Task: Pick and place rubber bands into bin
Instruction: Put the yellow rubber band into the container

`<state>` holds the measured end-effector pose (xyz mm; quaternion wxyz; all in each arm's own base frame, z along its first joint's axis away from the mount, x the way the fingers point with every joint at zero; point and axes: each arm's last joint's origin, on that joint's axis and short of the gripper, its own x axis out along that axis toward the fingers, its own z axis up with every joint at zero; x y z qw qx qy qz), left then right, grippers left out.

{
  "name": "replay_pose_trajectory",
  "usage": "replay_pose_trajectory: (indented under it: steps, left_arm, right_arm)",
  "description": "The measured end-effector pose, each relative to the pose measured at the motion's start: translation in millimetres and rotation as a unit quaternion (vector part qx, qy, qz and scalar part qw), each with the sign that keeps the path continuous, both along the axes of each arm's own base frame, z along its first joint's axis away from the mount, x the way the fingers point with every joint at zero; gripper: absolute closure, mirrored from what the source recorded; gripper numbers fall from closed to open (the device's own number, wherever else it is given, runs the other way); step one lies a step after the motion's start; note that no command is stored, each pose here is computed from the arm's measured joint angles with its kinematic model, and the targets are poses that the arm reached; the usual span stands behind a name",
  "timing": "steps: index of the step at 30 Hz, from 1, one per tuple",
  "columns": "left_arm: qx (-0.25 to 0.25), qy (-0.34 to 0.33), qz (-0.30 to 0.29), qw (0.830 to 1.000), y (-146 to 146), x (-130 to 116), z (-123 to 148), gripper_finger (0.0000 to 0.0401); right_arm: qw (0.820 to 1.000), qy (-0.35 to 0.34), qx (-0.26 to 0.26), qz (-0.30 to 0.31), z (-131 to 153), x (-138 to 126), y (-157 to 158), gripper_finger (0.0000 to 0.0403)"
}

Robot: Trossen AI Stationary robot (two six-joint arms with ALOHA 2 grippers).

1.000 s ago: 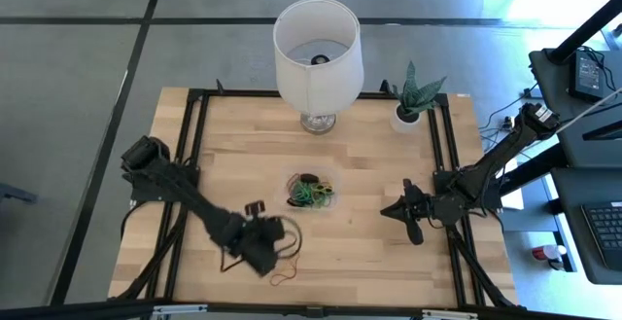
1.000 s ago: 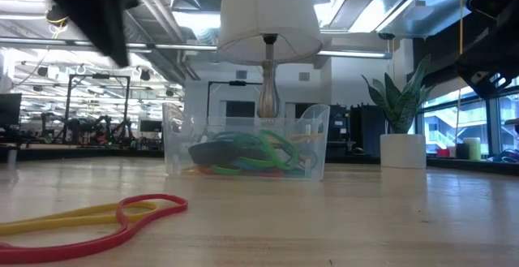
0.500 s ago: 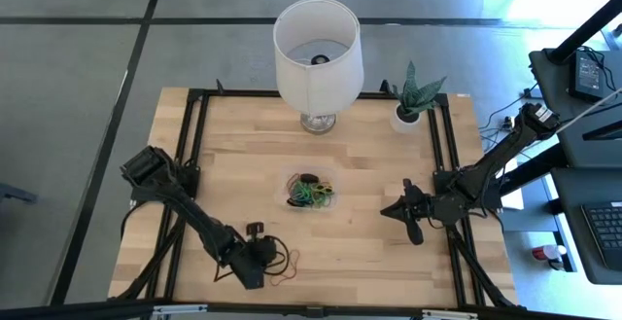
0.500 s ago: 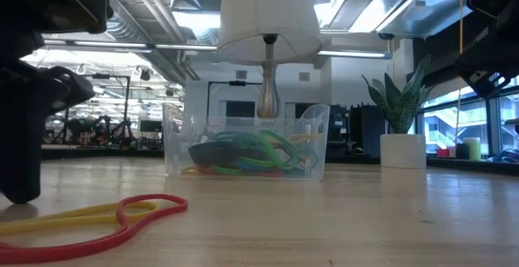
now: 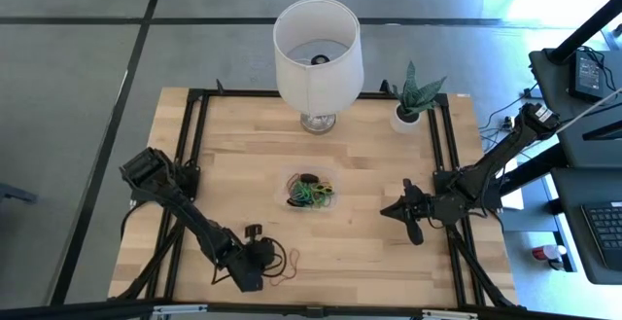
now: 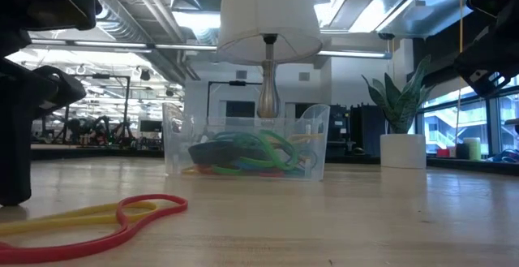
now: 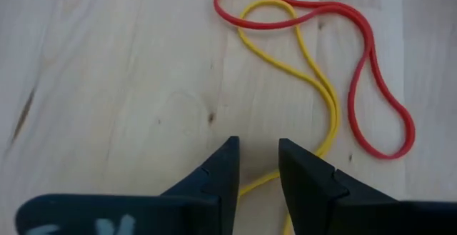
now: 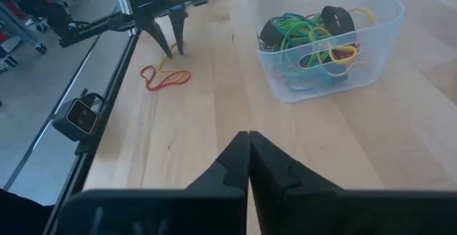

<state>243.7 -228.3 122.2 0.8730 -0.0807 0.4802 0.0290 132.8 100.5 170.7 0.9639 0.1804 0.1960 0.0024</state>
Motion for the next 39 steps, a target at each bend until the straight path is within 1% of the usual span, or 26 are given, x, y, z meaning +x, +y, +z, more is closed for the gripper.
replay_pose_trajectory:
  steps: [8, 11, 16, 20, 22, 24, 27, 29, 33, 35, 37, 39]
  left_arm:
    - [-0.018, 0.016, -0.039, 0.999, -3, -2, 2, 0.0318]
    - [-0.02, 0.015, -0.041, 0.999, -4, -2, 2, 0.0322]
    - [-0.037, 0.015, -0.045, 0.998, -5, -2, 7, 0.0323]
    - [-0.045, 0.021, -0.073, 0.996, -6, -3, 11, 0.0323]
    - [-0.044, 0.035, -0.091, 0.994, -5, -5, 10, 0.0324]
    - [-0.031, 0.047, -0.098, 0.994, -5, -6, 7, 0.0324]
    - [-0.01, 0.057, -0.073, 0.996, -3, -7, 2, 0.0327]
    - [-0.004, 0.068, -0.06, 0.996, -2, -7, -4, 0.0337]
    - [-0.002, 0.073, -0.05, 0.996, 2, -3, -7, 0.0389]
    - [-0.01, 0.069, -0.048, 0.996, 4, -2, -3, 0.0395]
    - [-0.025, 0.071, -0.047, 0.996, 6, 0, 7, 0.0398]
    - [-0.005, 0.086, -0.039, 0.995, 16, -5, 21, 0.0399]
  right_arm:
    - [1.0, 0.0, 0.001, 0.0, 0, 0, 0, 0.0396]
    - [1.0, 0.0, 0.002, -0.001, 0, 0, 0, 0.0396]
    - [1.0, 0.002, 0.024, -0.009, 0, 0, 0, 0.0394]
    - [1.0, 0.002, 0.025, -0.01, 0, 0, 0, 0.0396]
    - [1.0, 0.003, 0.024, -0.01, 0, 0, 0, 0.0396]
    - [1.0, 0.003, 0.024, -0.01, 0, 0, 0, 0.0394]
    - [1.0, 0.003, 0.024, -0.01, 0, 0, 0, 0.0394]
    - [1.0, 0.003, 0.024, -0.01, 0, 0, 0, 0.0395]
    - [1.0, 0.002, 0.024, -0.01, 0, 0, 0, 0.0397]
    - [1.0, 0.002, 0.024, -0.01, 0, 0, 0, 0.0394]
    - [1.0, 0.002, 0.025, -0.01, 0, 0, 0, 0.0392]
    - [1.0, 0.002, 0.024, -0.011, 0, 0, 0, 0.0392]
